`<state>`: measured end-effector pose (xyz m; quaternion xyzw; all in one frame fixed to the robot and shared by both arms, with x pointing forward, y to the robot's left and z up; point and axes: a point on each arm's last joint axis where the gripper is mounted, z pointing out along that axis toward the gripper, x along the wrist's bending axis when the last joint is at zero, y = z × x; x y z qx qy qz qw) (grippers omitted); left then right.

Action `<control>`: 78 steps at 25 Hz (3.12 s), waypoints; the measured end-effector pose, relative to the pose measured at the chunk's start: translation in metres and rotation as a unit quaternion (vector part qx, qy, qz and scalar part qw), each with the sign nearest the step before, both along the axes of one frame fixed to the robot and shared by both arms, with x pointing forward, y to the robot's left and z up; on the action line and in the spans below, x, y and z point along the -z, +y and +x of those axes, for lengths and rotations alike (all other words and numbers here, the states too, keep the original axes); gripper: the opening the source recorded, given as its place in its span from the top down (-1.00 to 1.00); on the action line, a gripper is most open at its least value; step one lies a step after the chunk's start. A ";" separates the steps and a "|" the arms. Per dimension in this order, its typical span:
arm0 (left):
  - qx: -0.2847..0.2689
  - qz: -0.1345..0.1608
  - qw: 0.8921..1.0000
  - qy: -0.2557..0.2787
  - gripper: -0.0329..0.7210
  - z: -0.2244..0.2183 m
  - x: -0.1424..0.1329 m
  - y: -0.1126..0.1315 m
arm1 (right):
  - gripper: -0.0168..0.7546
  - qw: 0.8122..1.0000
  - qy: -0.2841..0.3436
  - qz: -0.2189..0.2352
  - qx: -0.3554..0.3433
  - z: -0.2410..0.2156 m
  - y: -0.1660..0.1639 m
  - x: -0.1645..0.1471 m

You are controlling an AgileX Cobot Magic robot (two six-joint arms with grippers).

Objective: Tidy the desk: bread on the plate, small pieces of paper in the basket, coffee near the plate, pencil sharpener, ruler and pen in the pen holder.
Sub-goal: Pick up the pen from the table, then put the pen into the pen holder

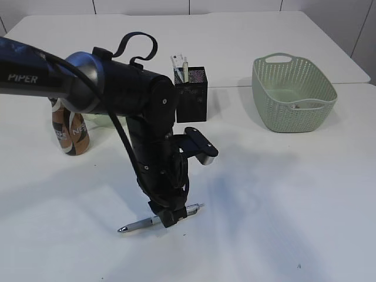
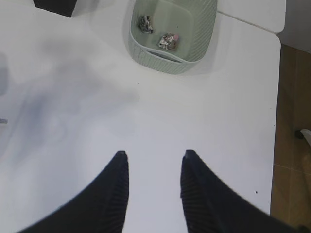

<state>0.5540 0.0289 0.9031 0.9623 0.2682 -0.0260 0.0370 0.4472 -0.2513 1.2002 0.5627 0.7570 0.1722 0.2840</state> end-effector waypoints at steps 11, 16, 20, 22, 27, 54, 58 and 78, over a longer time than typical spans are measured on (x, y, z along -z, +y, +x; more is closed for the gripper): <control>0.000 0.003 1.000 0.002 0.07 0.002 0.012 -0.001 | 0.18 1.000 -0.002 -0.006 0.002 0.000 -0.001 0.000; 0.002 0.007 1.000 0.001 0.13 0.002 0.013 -0.001 | 0.18 1.000 -0.002 -0.006 0.002 0.000 -0.001 0.000; 0.010 0.017 1.000 -0.006 0.49 0.005 0.016 0.000 | 0.18 1.000 -0.005 -0.013 0.005 0.001 -0.002 -0.001; 0.013 0.023 1.000 -0.005 0.68 0.006 0.018 0.000 | 0.18 1.000 -0.006 -0.017 0.006 0.001 -0.003 -0.001; 0.014 0.028 1.000 0.000 0.74 0.006 0.020 0.000 | 0.18 1.000 -0.007 -0.019 0.006 0.001 -0.003 -0.001; -0.055 -0.058 0.995 -0.065 0.75 0.015 -0.071 -0.003 | 0.18 1.000 -0.007 -0.021 0.007 0.001 -0.004 -0.001; -0.061 -0.112 0.984 -0.128 0.75 0.015 -0.109 -0.001 | 0.18 1.000 -0.007 -0.021 0.007 0.001 -0.004 -0.001; -0.099 -0.315 0.862 -0.385 0.75 0.040 -0.167 0.005 | 0.18 0.999 -0.032 -0.010 0.008 -0.015 -0.009 -0.012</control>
